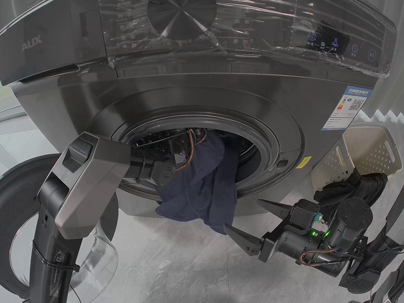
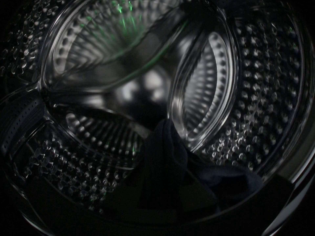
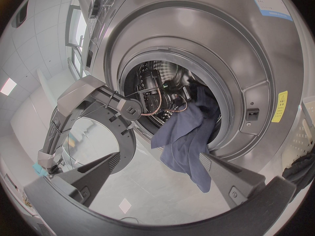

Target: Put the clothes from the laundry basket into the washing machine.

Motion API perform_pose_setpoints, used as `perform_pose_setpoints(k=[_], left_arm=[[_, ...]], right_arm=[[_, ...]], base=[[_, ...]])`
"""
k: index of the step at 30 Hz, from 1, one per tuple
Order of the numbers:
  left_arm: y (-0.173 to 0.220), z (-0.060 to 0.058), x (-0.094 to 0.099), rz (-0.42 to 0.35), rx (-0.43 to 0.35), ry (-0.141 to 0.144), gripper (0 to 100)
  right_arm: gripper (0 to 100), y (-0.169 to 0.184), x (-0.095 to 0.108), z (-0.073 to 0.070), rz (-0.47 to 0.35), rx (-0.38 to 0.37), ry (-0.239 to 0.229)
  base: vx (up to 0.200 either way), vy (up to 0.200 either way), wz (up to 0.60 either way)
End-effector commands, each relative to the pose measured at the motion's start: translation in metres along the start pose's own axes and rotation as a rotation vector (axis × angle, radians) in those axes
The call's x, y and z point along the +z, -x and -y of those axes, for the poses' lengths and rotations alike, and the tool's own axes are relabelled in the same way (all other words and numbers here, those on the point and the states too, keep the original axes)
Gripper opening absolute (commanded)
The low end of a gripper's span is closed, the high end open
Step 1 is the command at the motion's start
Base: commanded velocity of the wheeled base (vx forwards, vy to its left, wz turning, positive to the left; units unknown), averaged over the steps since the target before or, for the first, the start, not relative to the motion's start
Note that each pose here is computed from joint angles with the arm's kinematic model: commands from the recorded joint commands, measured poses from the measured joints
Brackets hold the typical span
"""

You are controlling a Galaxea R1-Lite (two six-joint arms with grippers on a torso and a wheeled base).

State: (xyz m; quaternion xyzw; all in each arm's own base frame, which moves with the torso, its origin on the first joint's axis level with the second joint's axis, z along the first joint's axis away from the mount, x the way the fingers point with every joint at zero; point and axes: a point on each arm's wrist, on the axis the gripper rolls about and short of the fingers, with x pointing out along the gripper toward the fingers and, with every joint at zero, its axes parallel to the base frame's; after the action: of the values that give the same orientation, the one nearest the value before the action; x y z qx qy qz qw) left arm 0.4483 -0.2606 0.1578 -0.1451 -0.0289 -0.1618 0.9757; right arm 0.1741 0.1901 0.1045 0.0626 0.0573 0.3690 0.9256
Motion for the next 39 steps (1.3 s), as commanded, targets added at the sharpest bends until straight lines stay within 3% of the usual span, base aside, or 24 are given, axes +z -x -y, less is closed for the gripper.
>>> perform_pose_setpoints(k=[1,5,6,10,12,13,17,35,36,39], left_arm=[[-0.005,-0.002,-0.005,0.014,0.018,0.022,100],[0.010,0.002,-0.005,-0.052,0.017,0.009,100],[0.023,-0.001,-0.011,-0.132,0.011,-0.012,100],[0.056,0.002,-0.030,-0.314,-0.078,-0.037,100],[0.063,0.003,-0.034,-0.347,-0.095,-0.044,100],[0.073,0.005,-0.045,-0.393,-0.129,-0.067,100],[0.076,0.007,-0.054,-0.397,-0.159,-0.098,100],[0.066,0.012,-0.086,-0.388,-0.182,-0.100,100],[0.065,0.012,-0.086,-0.386,-0.181,-0.100,0],[0.063,0.011,-0.084,-0.376,-0.177,-0.098,0]], right_arm=[[100,-0.001,0.002,-0.001,0.011,0.002,-0.001],[100,-0.001,0.002,-0.001,0.012,0.002,-0.002],[100,-0.001,0.002,-0.001,0.012,0.002,-0.002],[100,-0.001,0.002,0.000,0.012,0.001,-0.002],[100,-0.001,0.002,-0.001,0.012,0.002,-0.002],[100,-0.001,0.003,-0.001,0.014,0.003,-0.002],[100,-0.001,0.002,-0.001,0.012,0.002,-0.002],[100,-0.001,0.003,-0.001,0.015,0.003,-0.002],[100,-0.001,0.003,-0.001,0.015,0.003,-0.002],[100,-0.001,0.004,-0.001,0.018,0.003,-0.002]], base=[[0.000,0.000,0.00],[0.000,0.000,0.00],[0.000,0.000,0.00],[0.000,0.000,0.00],[0.000,0.000,0.00],[0.000,0.000,0.00],[0.000,0.000,0.00],[0.000,0.000,0.00],[0.000,0.000,0.00],[0.000,0.000,0.00]])
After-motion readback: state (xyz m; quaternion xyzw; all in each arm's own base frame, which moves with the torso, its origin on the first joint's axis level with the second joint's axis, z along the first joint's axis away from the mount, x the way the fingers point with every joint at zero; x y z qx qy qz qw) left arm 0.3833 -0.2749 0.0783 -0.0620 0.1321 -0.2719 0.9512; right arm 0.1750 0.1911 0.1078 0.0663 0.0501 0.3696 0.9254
